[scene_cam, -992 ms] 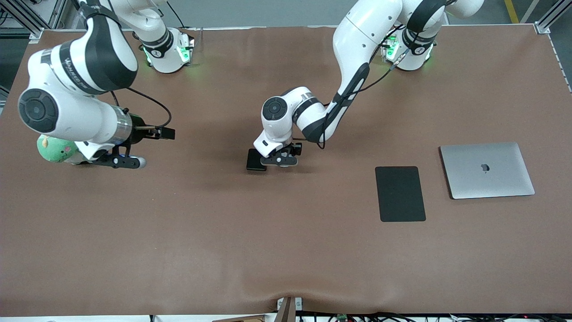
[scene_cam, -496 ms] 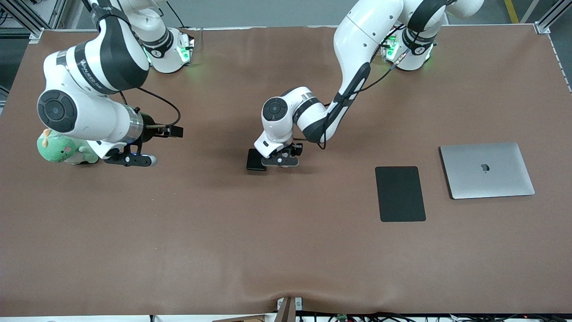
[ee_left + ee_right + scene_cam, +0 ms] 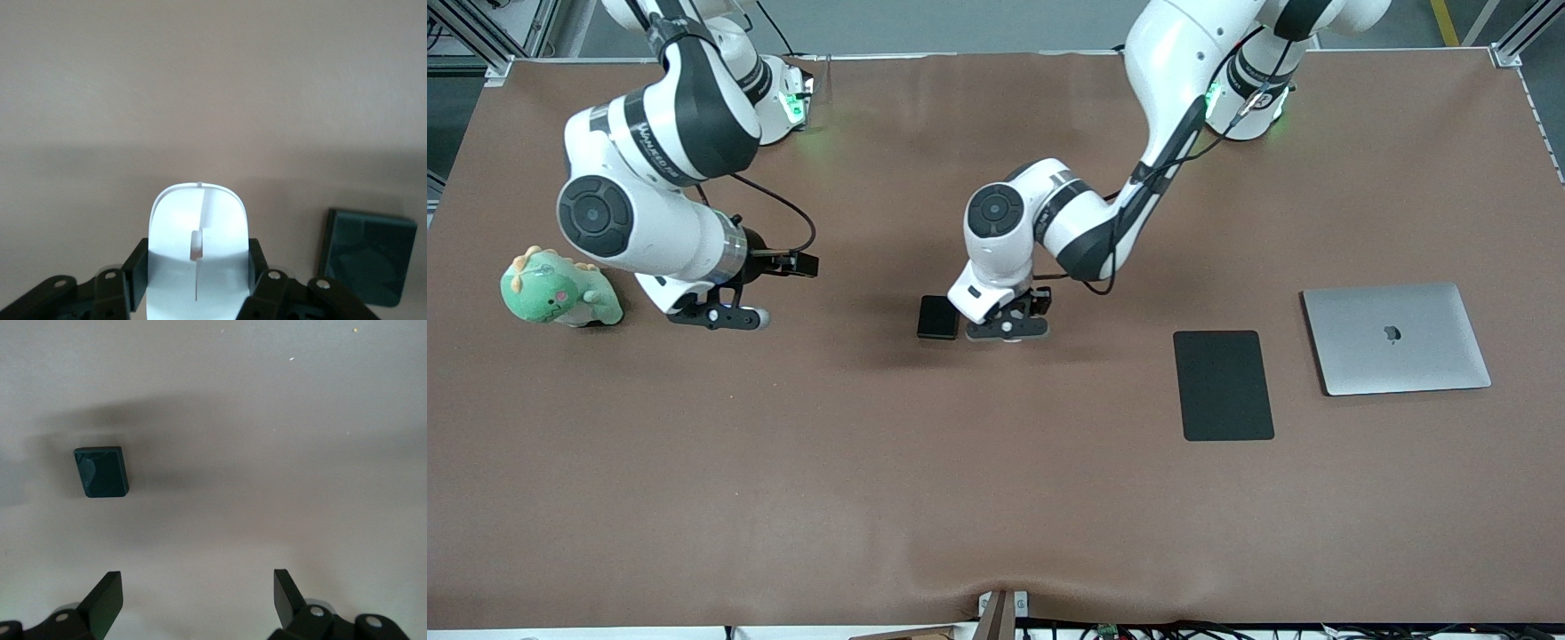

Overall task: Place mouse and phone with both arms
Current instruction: 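Carry the mouse over the pad while the right gripper grasps the phone, then lower the mouse onto the pad while the right gripper lifts the phone, then retract the left gripper while the right gripper carries the phone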

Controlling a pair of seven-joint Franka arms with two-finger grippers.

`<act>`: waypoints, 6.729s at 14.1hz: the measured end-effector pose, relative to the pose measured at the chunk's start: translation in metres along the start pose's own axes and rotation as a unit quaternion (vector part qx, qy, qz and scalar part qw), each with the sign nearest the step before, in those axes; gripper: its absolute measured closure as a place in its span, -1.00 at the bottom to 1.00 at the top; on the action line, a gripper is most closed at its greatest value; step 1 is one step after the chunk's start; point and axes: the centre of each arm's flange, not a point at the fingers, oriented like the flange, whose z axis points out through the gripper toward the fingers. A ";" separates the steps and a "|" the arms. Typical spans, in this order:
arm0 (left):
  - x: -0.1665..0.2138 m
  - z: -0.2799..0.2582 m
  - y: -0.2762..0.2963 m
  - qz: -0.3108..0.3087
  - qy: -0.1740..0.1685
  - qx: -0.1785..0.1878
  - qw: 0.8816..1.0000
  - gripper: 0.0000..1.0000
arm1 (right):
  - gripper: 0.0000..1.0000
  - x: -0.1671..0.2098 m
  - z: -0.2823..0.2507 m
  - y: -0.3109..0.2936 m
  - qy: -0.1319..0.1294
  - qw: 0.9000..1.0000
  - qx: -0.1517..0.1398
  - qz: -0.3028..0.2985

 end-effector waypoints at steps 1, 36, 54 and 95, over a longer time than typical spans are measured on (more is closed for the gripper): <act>0.012 -0.010 -0.011 -0.011 -0.001 -0.008 1.000 -0.21 | -1.00 -0.003 0.002 -0.010 0.004 1.000 0.000 0.003; 0.148 0.009 -0.399 0.070 -0.033 -0.034 0.996 -0.21 | -1.00 0.004 0.272 -0.168 0.101 0.995 0.003 0.028; 0.175 0.085 -0.382 0.044 -0.010 -0.013 0.999 -0.21 | -0.59 0.019 0.208 -0.127 0.049 0.998 -0.026 0.032; 0.074 -0.367 -0.475 0.057 -0.024 -0.012 0.998 -1.00 | -0.59 0.064 0.231 0.332 0.045 0.998 -0.037 -0.013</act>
